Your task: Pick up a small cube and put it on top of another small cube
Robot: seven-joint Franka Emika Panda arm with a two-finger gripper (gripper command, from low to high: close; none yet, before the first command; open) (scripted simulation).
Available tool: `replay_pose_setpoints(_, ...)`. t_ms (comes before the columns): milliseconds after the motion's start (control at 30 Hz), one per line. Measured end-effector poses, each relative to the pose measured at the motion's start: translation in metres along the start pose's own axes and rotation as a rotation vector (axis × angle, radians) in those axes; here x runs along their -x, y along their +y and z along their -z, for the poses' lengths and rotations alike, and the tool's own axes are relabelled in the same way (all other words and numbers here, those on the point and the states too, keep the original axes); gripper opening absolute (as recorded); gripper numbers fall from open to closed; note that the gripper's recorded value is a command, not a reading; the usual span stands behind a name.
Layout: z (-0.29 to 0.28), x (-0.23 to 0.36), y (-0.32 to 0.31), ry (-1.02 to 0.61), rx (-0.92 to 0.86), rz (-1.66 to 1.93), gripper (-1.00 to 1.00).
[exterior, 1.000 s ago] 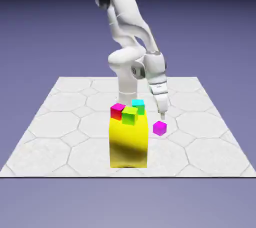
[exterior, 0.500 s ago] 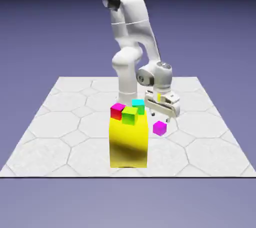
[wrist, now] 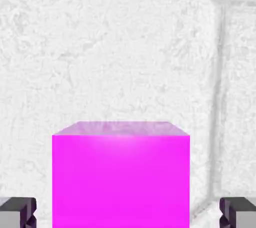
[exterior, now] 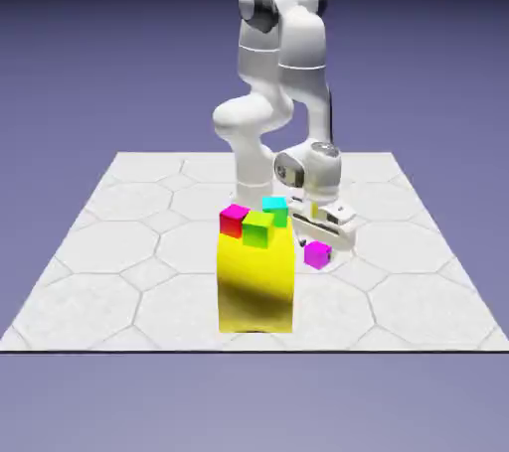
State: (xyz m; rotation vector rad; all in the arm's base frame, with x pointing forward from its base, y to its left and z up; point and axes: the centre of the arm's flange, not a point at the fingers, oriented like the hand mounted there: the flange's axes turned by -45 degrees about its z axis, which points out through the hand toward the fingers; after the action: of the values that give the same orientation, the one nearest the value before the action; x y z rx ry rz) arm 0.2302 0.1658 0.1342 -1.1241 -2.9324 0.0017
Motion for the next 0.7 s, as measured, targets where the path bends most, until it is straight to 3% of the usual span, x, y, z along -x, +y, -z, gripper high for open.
replay_pose_setpoints(33,-0.004,-0.002,-0.001,0.008,0.001,-0.001,0.00)
replay_pose_setpoints(67,-0.006,-0.003,-0.001,0.013,0.001,-0.001,-1.00)
replay_pose_setpoints(700,0.054,0.004,0.002,-0.018,0.006,-0.003,-1.00)
